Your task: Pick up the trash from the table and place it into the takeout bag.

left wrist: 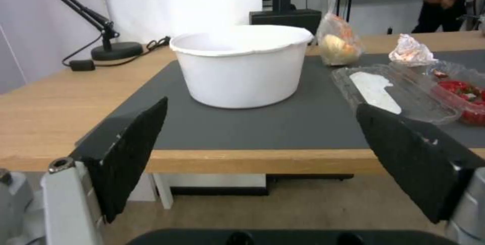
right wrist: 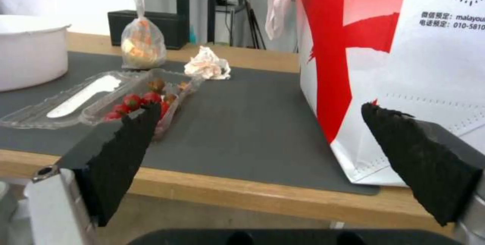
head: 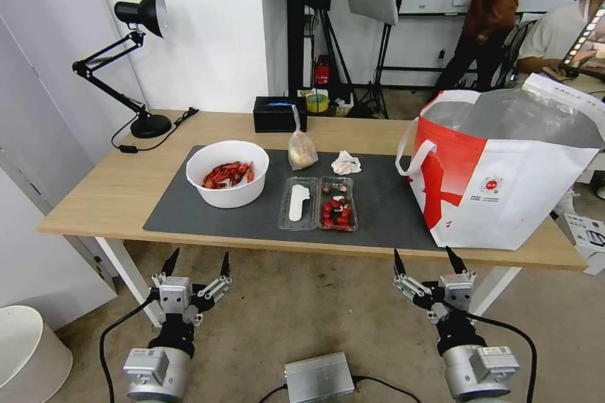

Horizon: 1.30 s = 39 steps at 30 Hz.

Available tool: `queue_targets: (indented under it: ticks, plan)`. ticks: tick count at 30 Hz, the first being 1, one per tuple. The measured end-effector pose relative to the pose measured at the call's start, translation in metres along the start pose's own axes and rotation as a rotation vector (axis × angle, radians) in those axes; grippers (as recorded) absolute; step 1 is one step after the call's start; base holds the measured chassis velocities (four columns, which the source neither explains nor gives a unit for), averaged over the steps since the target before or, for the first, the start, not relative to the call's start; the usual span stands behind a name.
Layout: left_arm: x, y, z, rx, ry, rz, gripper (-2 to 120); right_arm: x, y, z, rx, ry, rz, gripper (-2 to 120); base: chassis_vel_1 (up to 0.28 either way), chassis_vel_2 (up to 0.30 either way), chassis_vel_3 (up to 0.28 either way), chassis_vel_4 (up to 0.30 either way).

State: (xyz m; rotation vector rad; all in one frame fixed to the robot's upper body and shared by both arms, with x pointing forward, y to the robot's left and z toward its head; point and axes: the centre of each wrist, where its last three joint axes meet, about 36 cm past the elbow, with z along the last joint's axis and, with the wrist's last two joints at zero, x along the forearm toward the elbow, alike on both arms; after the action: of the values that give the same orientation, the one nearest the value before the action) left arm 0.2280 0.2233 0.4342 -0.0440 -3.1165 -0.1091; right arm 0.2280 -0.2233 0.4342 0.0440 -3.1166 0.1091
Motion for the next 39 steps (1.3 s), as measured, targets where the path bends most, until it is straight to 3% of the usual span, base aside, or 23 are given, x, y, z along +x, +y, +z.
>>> queue_targets:
  ticks: [19,27,39]
  plan:
    - [0.000,0.000,0.000,0.001,-0.002,-0.001,100,-0.001,-0.001,0.000,0.001,-0.002,-0.004,100,0.000,0.000,0.000,0.000]
    - [-0.021,-0.018,-0.008,0.050,-0.057,-0.014,100,-0.017,-0.024,-0.008,0.014,-0.018,-0.040,100,0.000,0.000,0.000,0.000]
    - [-0.045,-0.054,-0.016,0.159,-0.057,-0.047,100,-0.053,-0.066,-0.036,0.069,-0.014,-0.094,100,0.000,0.000,0.000,0.000]
